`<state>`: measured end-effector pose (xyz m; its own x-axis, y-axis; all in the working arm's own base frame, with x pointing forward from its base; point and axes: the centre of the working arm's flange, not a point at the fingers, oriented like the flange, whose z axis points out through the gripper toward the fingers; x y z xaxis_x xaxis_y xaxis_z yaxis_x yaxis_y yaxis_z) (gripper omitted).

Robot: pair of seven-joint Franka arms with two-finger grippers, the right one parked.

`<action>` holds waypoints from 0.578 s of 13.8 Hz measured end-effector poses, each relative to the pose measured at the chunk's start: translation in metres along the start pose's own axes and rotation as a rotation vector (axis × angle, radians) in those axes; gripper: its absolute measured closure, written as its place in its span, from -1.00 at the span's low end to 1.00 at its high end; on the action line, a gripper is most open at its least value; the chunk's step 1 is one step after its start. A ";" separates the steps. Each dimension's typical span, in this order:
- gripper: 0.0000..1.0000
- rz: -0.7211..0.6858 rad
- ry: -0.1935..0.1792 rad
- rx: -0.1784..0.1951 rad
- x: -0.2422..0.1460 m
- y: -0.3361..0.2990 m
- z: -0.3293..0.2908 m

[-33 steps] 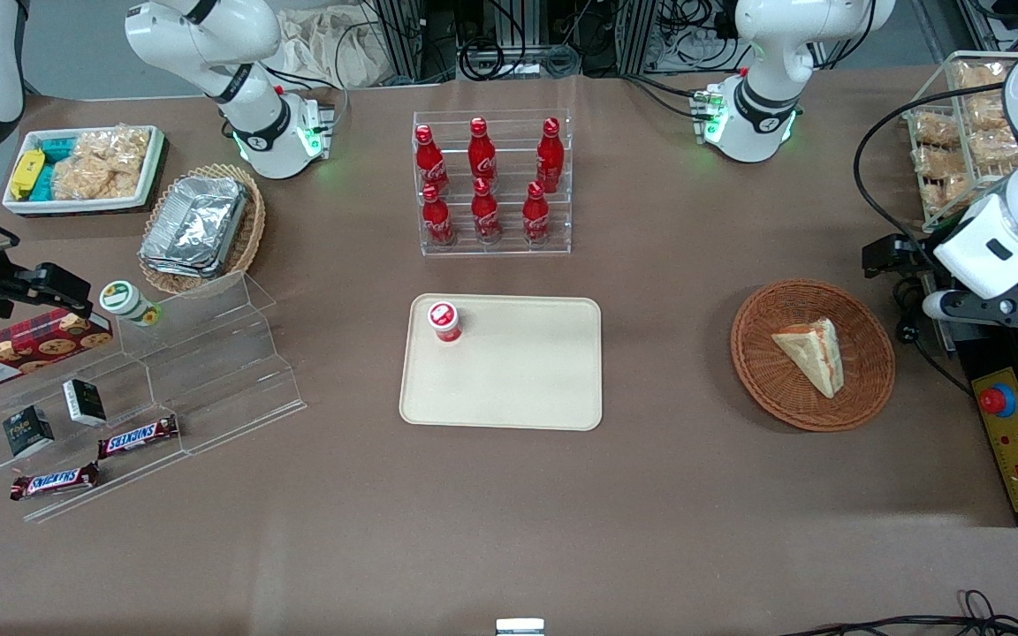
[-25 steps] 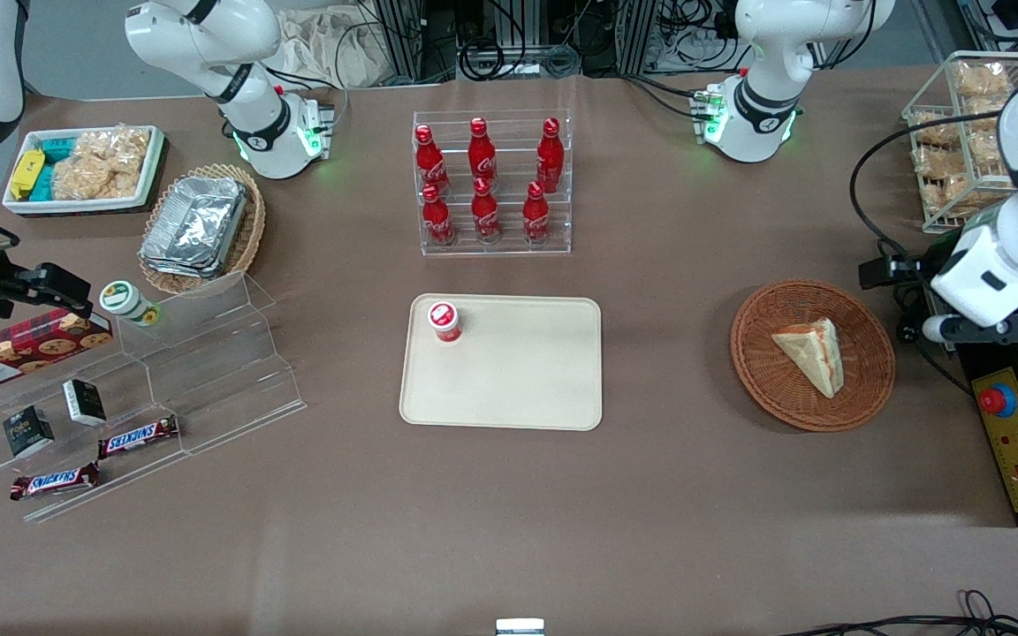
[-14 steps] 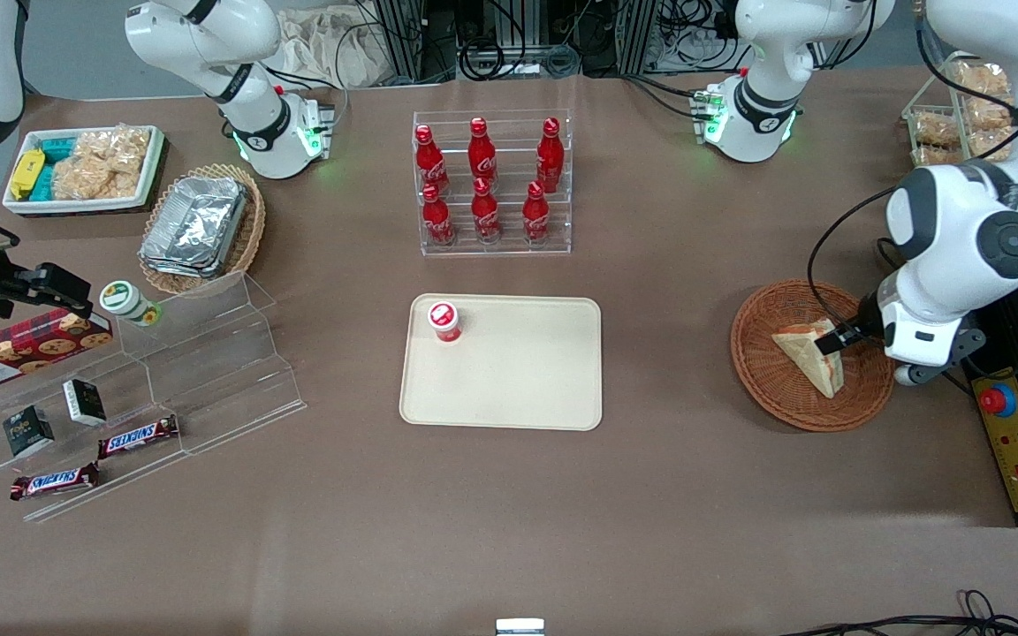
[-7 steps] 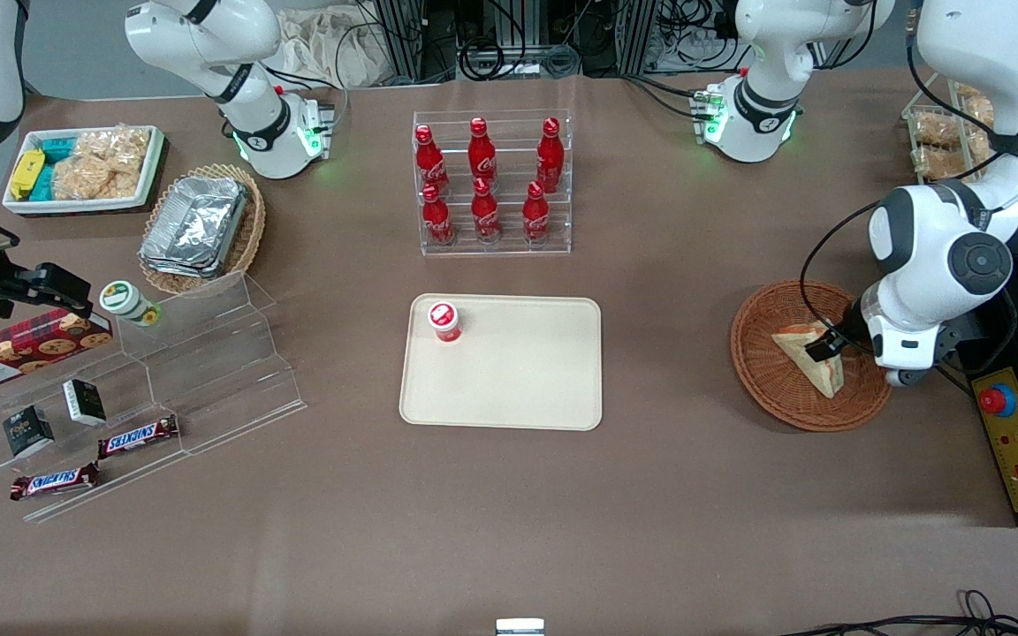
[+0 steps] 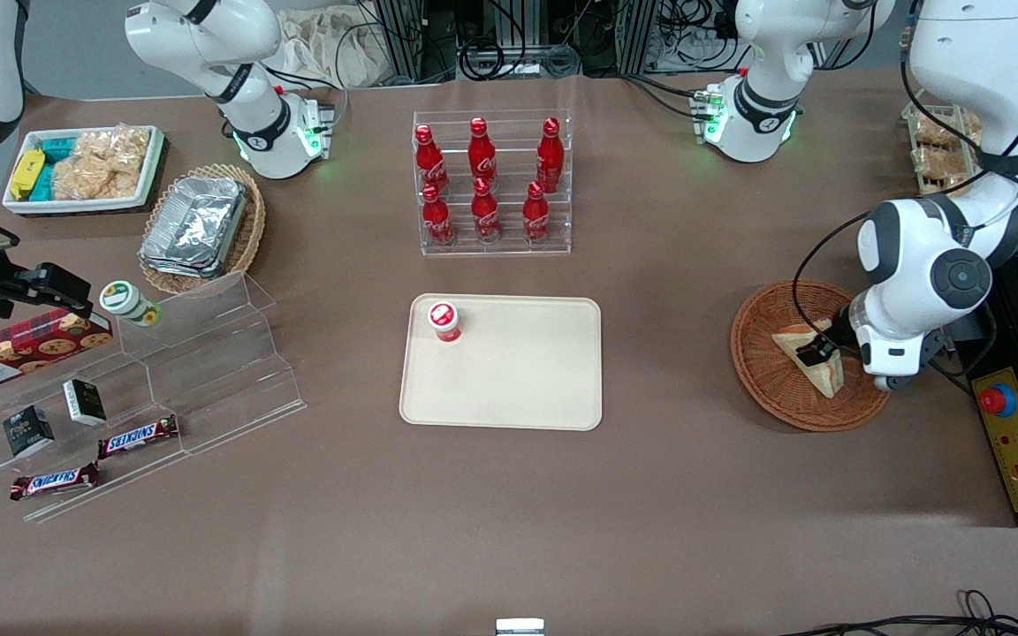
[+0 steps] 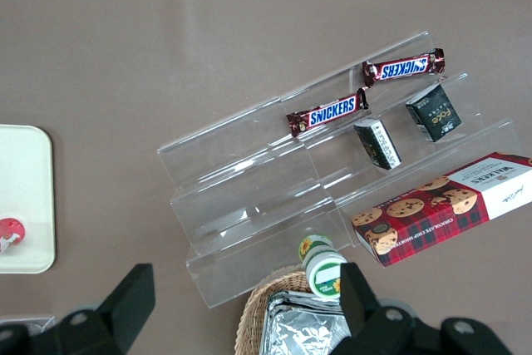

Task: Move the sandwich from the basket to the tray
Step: 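Lower the left gripper and close it on the wrapped sandwich, then lift the sandwich out of the basket with the left gripper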

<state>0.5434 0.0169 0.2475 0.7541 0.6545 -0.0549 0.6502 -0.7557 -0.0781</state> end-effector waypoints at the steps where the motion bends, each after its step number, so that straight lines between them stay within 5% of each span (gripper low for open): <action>1: -0.62 0.001 -0.002 0.001 -0.001 0.001 0.003; 4: 0.06 -0.020 0.005 -0.001 -0.002 0.007 0.000; 8: 0.37 0.000 0.032 -0.025 -0.002 0.025 -0.018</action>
<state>0.5597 -0.0034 0.2631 0.7564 0.6537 -0.0232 0.6520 -0.7563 -0.0536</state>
